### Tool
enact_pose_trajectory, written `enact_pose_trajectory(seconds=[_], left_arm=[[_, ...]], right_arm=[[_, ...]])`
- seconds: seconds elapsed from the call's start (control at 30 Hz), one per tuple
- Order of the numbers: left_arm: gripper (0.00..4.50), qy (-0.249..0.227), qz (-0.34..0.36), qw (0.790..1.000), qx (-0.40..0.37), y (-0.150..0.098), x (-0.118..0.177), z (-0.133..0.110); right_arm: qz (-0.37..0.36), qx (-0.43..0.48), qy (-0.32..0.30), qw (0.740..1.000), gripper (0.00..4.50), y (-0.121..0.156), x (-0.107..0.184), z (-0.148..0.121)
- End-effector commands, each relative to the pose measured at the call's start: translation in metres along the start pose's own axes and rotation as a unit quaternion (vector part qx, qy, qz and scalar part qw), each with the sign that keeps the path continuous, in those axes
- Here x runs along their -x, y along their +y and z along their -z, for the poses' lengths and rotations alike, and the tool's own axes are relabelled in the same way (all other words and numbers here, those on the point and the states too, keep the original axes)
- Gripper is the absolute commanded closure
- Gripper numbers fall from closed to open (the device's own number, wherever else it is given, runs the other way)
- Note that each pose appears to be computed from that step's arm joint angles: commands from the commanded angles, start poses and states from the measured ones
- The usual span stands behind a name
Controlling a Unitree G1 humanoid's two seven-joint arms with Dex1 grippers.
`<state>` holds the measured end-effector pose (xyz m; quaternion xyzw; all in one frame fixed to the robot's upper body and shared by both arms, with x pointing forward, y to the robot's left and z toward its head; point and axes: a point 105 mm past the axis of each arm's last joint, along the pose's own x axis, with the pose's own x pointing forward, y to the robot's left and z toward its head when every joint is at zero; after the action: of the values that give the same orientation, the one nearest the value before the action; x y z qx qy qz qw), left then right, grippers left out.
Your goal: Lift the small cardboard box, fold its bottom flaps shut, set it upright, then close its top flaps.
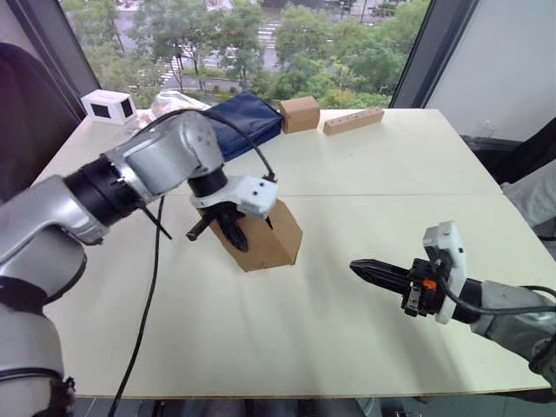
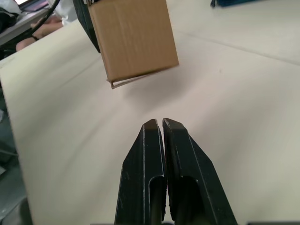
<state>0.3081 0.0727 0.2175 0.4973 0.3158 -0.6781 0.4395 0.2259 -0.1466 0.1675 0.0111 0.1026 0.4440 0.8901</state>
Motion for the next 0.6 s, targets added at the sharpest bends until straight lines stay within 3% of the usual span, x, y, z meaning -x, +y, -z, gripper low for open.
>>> enact_pose_trajectory(seconds=[0.03, 0.17, 0.37, 0.47, 0.6], left_arm=[[4.50, 0.016, 0.004, 1.000, 0.026, 0.004, 0.000, -0.012], [4.50, 0.044, 0.014, 0.996, 0.071, 0.012, -0.026, -0.028], [4.50, 0.069, 0.022, 0.994, 0.076, 0.012, -0.048, -0.033], [3.87, 0.057, 0.012, 0.995, 0.079, 0.018, -0.050, -0.042], [2.27, 0.033, 0.011, 0.992, 0.122, 0.021, -0.044, -0.051]], right_arm=[[0.011, 0.017, -0.015, 1.000, 4.38, 0.004, -0.003, -0.002], [0.033, 0.000, -0.029, 0.999, 4.38, 0.001, -0.005, 0.007], [0.048, -0.002, -0.042, 0.998, 4.38, -0.005, -0.010, 0.008], [0.054, -0.002, -0.045, 0.998, 4.50, -0.007, -0.012, 0.009], [0.058, 0.001, -0.041, 0.997, 4.50, -0.009, -0.011, 0.010]])
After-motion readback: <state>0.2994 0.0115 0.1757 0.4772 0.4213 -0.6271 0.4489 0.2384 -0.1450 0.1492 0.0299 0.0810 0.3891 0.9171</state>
